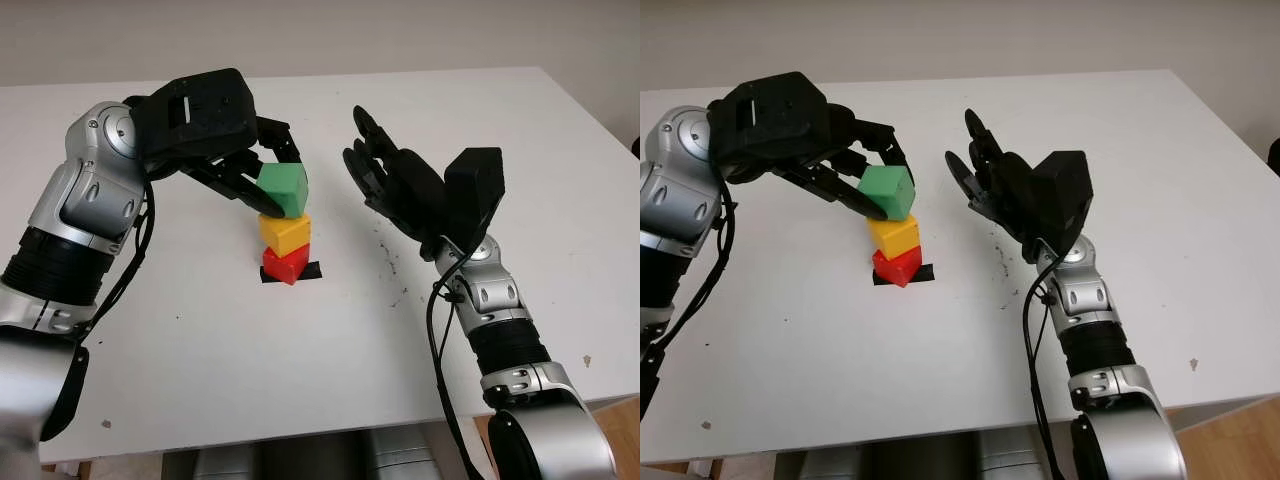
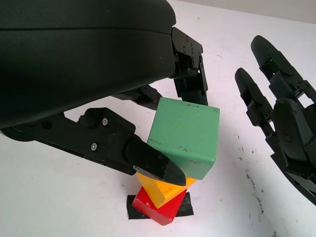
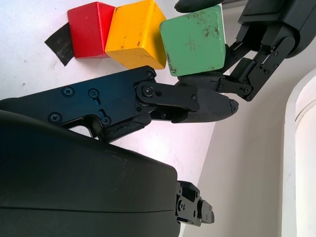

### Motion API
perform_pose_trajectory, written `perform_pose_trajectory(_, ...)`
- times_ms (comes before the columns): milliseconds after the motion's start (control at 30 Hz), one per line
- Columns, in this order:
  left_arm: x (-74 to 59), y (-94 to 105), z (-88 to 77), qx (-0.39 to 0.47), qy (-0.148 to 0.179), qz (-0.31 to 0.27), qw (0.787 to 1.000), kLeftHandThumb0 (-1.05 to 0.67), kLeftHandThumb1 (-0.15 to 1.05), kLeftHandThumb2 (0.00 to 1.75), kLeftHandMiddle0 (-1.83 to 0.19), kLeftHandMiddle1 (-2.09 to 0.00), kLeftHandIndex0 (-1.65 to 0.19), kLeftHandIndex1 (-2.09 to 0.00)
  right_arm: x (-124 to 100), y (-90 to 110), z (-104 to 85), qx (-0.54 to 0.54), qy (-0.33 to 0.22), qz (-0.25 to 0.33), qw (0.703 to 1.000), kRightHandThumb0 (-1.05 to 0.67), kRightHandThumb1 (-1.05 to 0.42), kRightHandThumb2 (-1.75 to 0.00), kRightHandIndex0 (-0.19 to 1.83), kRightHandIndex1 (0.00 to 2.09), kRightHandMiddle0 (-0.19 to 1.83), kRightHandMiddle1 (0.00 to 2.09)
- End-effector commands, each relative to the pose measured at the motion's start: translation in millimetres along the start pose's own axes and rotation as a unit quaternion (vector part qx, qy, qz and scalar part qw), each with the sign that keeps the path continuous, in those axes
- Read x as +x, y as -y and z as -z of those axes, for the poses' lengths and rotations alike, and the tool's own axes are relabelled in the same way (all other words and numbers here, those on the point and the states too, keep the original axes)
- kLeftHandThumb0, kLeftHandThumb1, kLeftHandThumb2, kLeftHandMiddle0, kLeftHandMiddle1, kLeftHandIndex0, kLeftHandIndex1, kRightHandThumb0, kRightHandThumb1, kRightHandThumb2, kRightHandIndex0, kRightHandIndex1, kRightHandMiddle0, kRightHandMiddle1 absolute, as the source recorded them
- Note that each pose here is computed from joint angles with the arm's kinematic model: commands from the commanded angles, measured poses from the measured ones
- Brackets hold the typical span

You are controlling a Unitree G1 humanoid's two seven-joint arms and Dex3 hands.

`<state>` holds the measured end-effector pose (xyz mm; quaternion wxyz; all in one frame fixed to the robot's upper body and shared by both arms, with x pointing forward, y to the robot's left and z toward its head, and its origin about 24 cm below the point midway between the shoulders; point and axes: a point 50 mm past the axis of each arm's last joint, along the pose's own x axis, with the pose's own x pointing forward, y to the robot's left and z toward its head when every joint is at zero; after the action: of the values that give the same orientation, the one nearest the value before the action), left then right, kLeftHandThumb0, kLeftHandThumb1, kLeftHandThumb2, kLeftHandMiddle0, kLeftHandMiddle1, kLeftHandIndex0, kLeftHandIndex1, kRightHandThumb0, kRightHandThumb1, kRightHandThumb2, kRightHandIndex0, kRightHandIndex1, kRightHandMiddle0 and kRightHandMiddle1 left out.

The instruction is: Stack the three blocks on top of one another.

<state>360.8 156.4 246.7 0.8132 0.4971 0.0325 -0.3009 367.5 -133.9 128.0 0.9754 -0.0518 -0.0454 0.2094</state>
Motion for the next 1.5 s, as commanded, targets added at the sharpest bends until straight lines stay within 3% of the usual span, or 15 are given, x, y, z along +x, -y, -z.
perform_pose_trajectory(0, -2.3, -1.9, -2.5, 0.002, 0.007, 0.001, 1.000, -0.32, 1.02, 0.05, -0.41, -0.17, -0.35, -1.65, 0.9, 0.7, -5.6, 0.000, 0.011, 0.002, 1.000, -0.70, -1.05, -0.48, -0.19, 0.00, -0.18, 0.05)
perform_pose_trajectory(167, -1.1, -0.3, -2.1, 0.003, 0.013, 0.008, 1.000, -0.33, 1.02, 0.05, -0.45, -0.22, -0.37, -1.66, 0.6, 1.6, -6.2, 0.000, 0.016, 0.002, 1.000, -0.70, -1.05, -0.47, -0.19, 0.00, -0.18, 0.05)
perform_pose_trajectory(267, -1.1, -0.1, -2.3, 0.008, 0.014, 0.009, 1.000, -0.34, 1.01, 0.05, -0.25, -0.66, -0.37, -1.67, 0.6, 1.7, -6.8, -0.003, 0.016, 0.000, 1.000, -0.70, -1.05, -0.47, -0.19, 0.00, -0.17, 0.06)
perform_pose_trajectory(400, -1.0, 0.4, -2.2, 0.024, 0.010, 0.010, 1.000, -0.36, 1.00, 0.05, -0.17, -0.82, -0.39, -1.67, 1.2, 2.2, -7.6, -0.004, 0.015, 0.000, 1.000, -0.71, -1.05, -0.47, -0.19, 0.00, -0.16, 0.06)
perform_pose_trajectory(500, -1.1, 0.8, -1.7, 0.032, 0.000, 0.011, 0.999, -0.36, 0.99, 0.05, -0.23, -0.61, -0.39, -1.67, 1.5, 2.5, -8.7, -0.004, 0.017, 0.002, 1.000, -0.72, -1.05, -0.46, -0.19, 0.00, -0.15, 0.07)
perform_pose_trajectory(700, -1.2, 1.1, -0.3, 0.035, -0.007, 0.015, 0.999, -0.36, 0.99, 0.06, -0.31, -0.40, -0.37, -1.66, 1.4, 3.3, -9.7, -0.003, 0.020, 0.003, 1.000, -0.72, -1.05, -0.46, -0.19, 0.00, -0.15, 0.06)
perform_pose_trajectory(1133, -0.9, 0.8, -0.2, 0.027, -0.013, 0.020, 0.999, -0.39, 0.98, 0.05, -0.34, -0.35, -0.35, -1.67, 1.3, 3.9, -10.3, -0.005, 0.019, 0.002, 1.000, -0.72, -1.05, -0.46, -0.19, 0.00, -0.13, 0.07)
perform_pose_trajectory(1200, -0.1, 1.1, -0.1, 0.018, -0.012, 0.026, 0.999, -0.42, 0.98, 0.05, -0.27, -0.54, -0.30, -1.64, 1.3, 4.2, -10.2, -0.004, 0.020, 0.002, 1.000, -0.72, -1.05, -0.46, -0.19, 0.00, -0.13, 0.07)
perform_pose_trajectory(1233, 0.2, 1.3, 0.0, 0.016, -0.014, 0.029, 0.999, -0.44, 0.97, 0.05, -0.20, -0.56, -0.24, -1.48, 1.3, 4.3, -10.4, -0.006, 0.019, 0.002, 1.000, -0.72, -1.05, -0.45, -0.19, 0.00, -0.13, 0.07)
perform_pose_trajectory(1267, 0.5, 1.4, -0.1, 0.014, -0.015, 0.030, 0.999, -0.47, 0.96, 0.05, -0.18, -0.37, -0.18, -1.21, 1.3, 4.5, -10.5, -0.008, 0.018, 0.002, 1.000, -0.72, -1.05, -0.46, -0.19, 0.00, -0.14, 0.06)
perform_pose_trajectory(1300, 0.5, 1.4, -0.4, 0.018, -0.017, 0.031, 0.999, -0.48, 0.96, 0.05, -0.19, -0.26, -0.17, -1.10, 1.3, 4.7, -10.7, -0.011, 0.017, 0.001, 1.000, -0.72, -1.05, -0.46, -0.19, 0.00, -0.14, 0.06)
perform_pose_trajectory(1367, 0.9, 1.3, -1.0, 0.022, -0.018, 0.033, 0.999, -0.56, 0.94, 0.05, -0.10, -0.10, -0.16, -0.60, 1.0, 5.1, -10.8, -0.011, 0.017, 0.000, 1.000, -0.72, -1.05, -0.47, -0.19, 0.00, -0.16, 0.05)
perform_pose_trajectory(1467, 1.1, 1.3, -1.5, 0.026, -0.016, 0.037, 0.999, -0.58, 0.93, 0.05, -0.02, -0.04, -0.11, -0.35, 0.8, 5.5, -10.4, -0.009, 0.019, -0.001, 1.000, -0.72, -1.05, -0.47, -0.19, 0.00, -0.17, 0.05)
